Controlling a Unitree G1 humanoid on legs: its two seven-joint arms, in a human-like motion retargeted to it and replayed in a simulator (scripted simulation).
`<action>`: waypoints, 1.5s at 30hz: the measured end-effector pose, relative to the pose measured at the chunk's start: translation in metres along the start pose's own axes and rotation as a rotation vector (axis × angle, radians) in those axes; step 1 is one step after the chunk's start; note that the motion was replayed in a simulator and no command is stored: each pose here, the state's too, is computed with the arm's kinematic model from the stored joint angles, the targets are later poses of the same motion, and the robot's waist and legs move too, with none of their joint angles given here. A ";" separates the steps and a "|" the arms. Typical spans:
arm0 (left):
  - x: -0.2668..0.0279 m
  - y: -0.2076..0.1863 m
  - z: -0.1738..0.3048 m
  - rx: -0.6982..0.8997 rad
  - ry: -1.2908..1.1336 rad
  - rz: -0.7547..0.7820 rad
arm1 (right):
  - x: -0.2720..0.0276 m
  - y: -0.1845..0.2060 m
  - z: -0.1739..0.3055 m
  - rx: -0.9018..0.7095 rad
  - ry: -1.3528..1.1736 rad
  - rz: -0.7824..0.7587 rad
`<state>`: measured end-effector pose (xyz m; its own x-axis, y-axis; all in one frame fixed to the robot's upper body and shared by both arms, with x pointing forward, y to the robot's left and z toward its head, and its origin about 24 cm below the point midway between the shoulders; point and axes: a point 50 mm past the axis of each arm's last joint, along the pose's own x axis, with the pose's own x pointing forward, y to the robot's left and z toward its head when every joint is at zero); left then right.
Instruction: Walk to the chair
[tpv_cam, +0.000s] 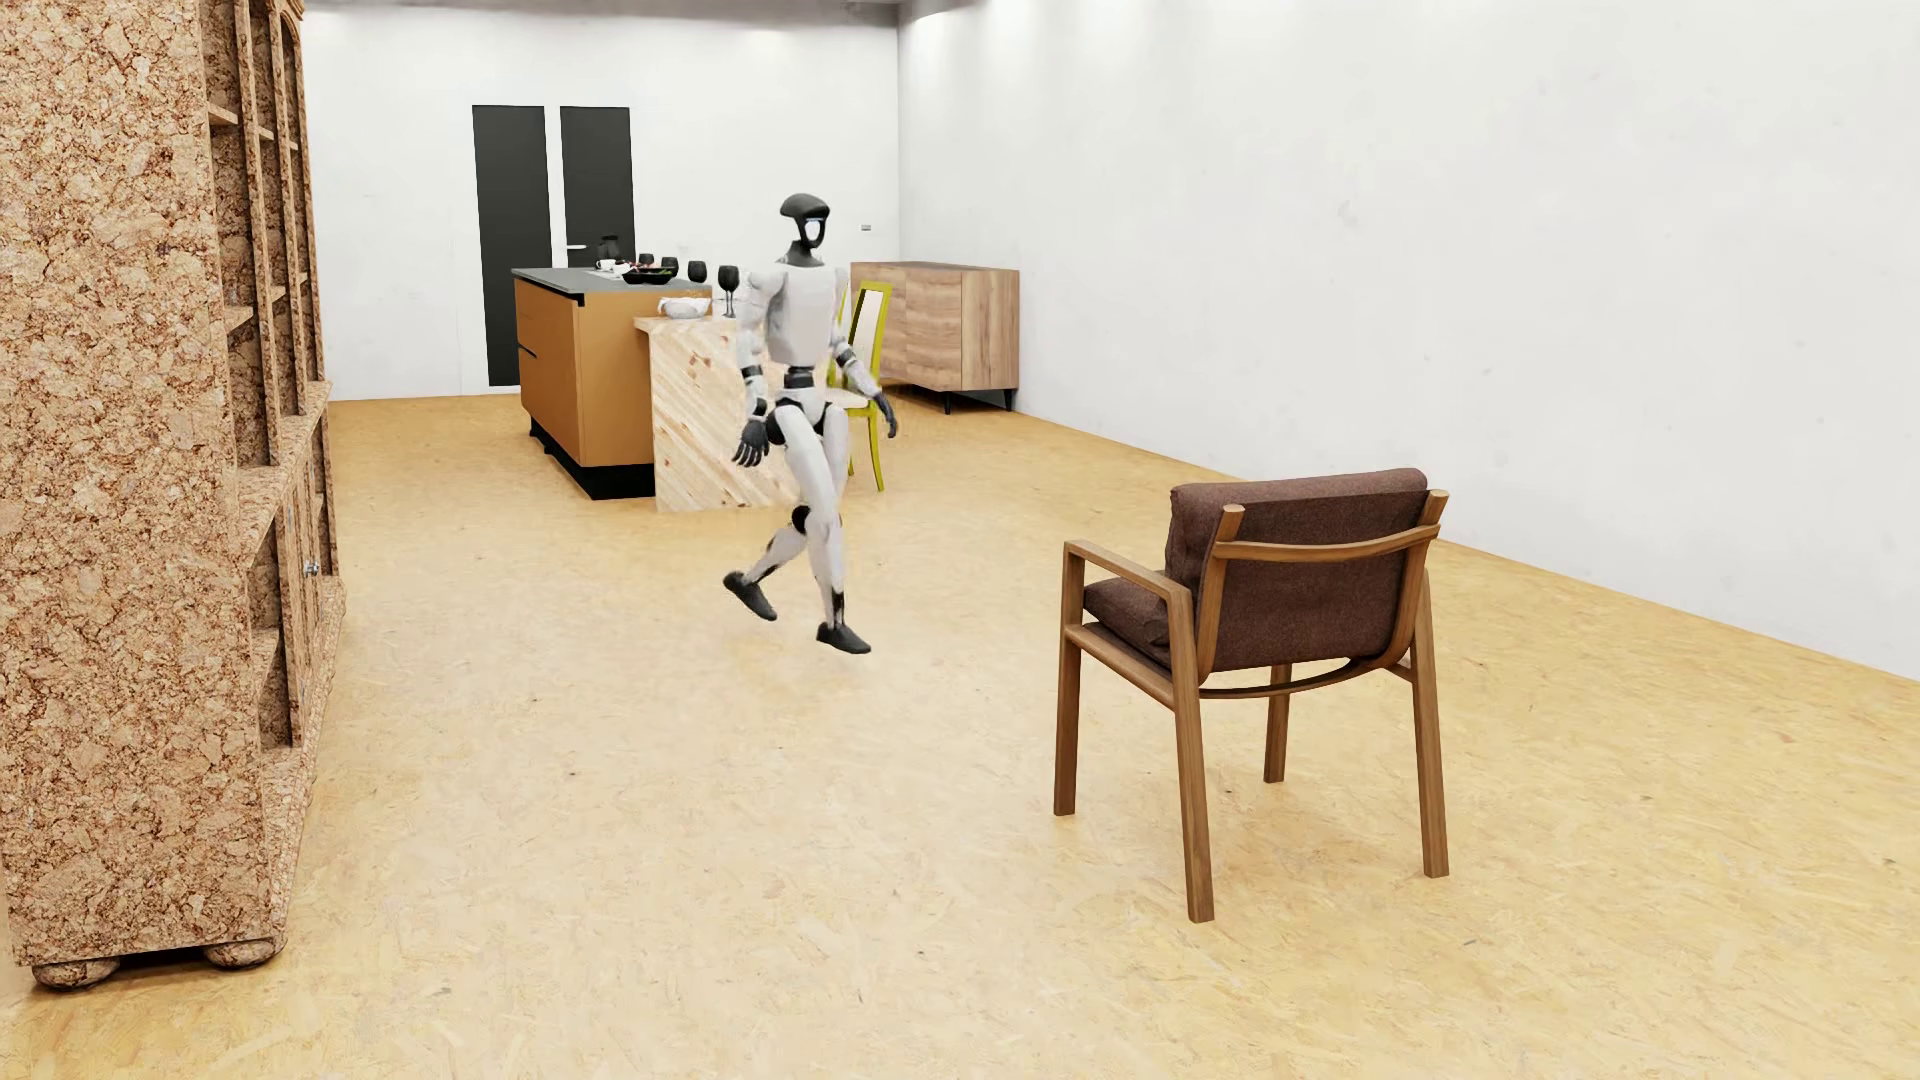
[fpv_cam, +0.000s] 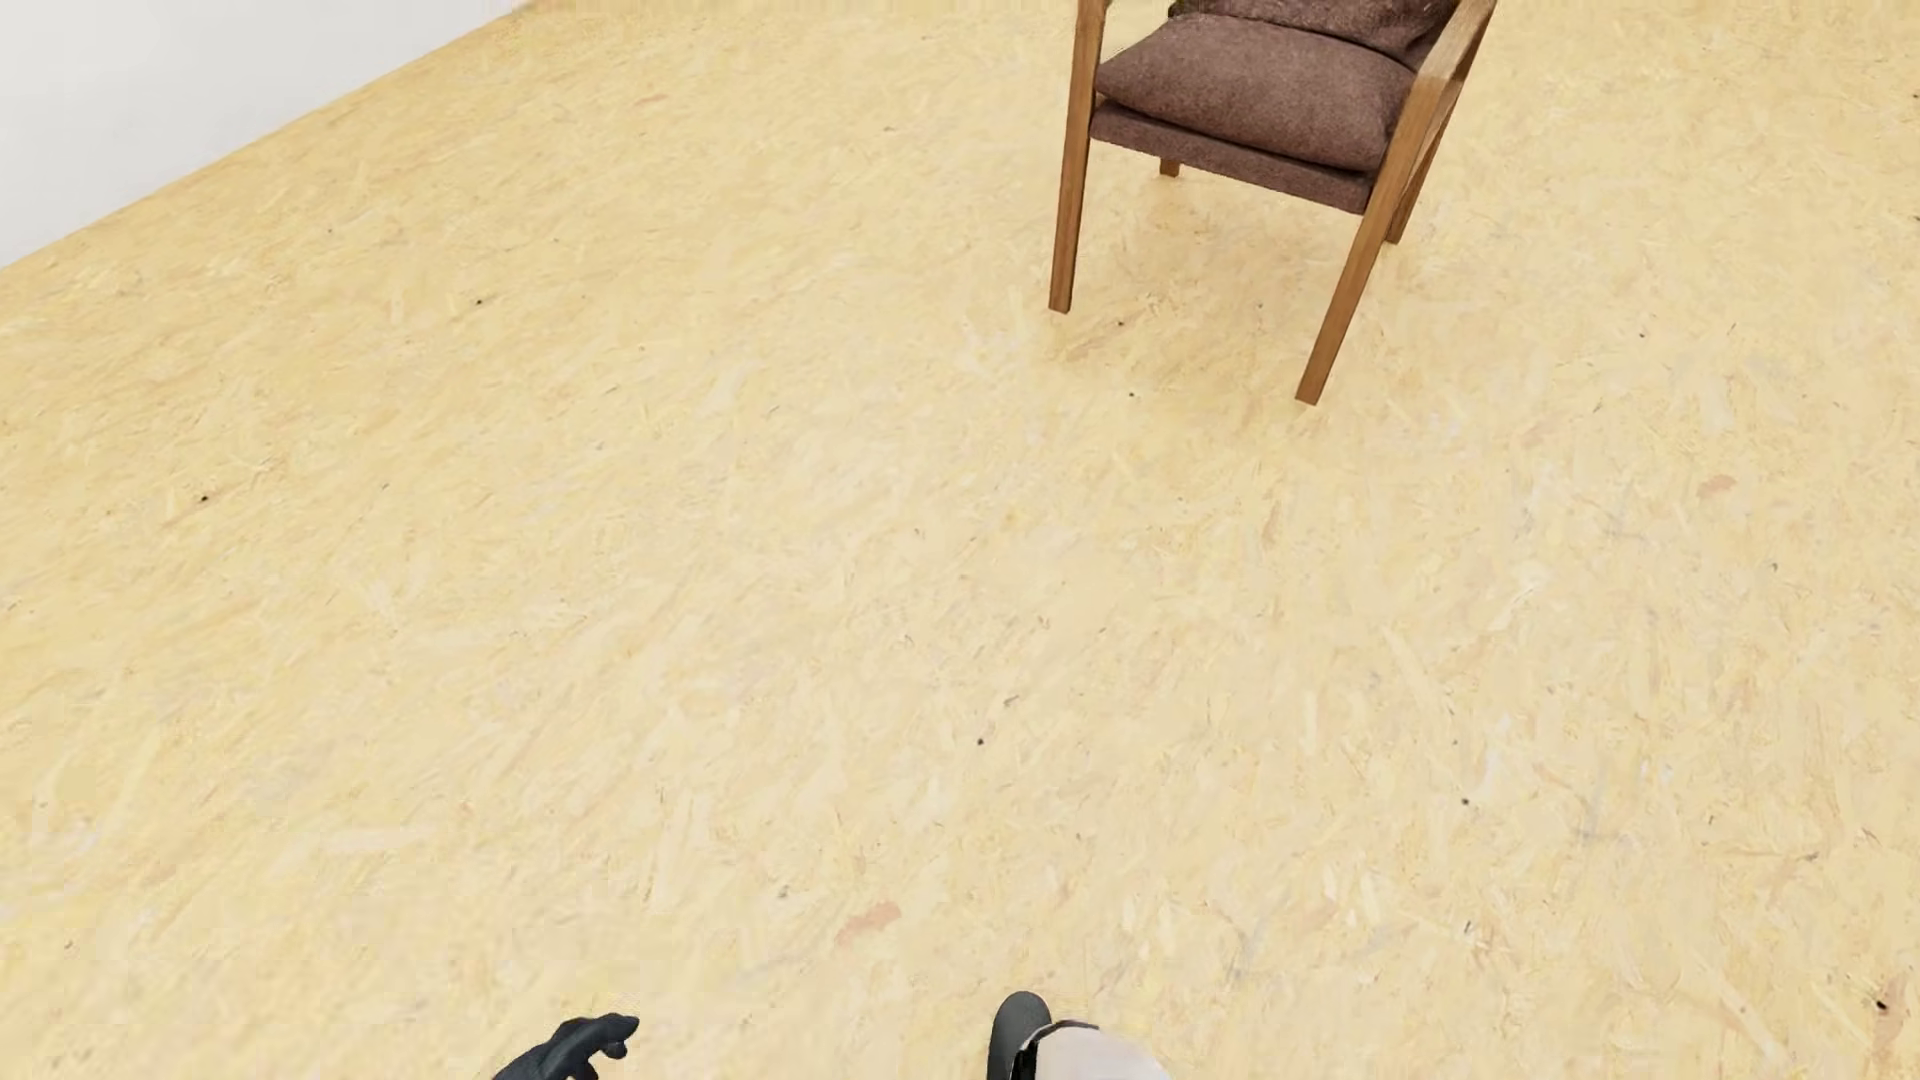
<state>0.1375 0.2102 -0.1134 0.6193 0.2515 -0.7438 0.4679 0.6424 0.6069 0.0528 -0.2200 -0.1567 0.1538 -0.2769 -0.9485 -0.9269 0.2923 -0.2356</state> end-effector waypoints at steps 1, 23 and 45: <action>-0.001 -0.015 -0.017 0.020 0.093 -0.067 | -0.001 -0.009 0.007 0.025 -0.018 -0.056; -0.011 -0.034 -0.029 -0.048 0.133 -0.121 | -0.022 -0.079 0.058 0.294 -0.147 -0.476; -0.027 -0.077 -0.061 -0.018 0.287 -0.321 | -0.040 -0.096 0.052 0.310 -0.311 -0.507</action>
<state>0.0466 0.1981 -0.1576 0.2425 0.2261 -0.9435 0.5961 0.7326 0.3287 0.1533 -0.1891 -0.1075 0.6791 -0.1862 -0.7101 -0.5796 0.4576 -0.6743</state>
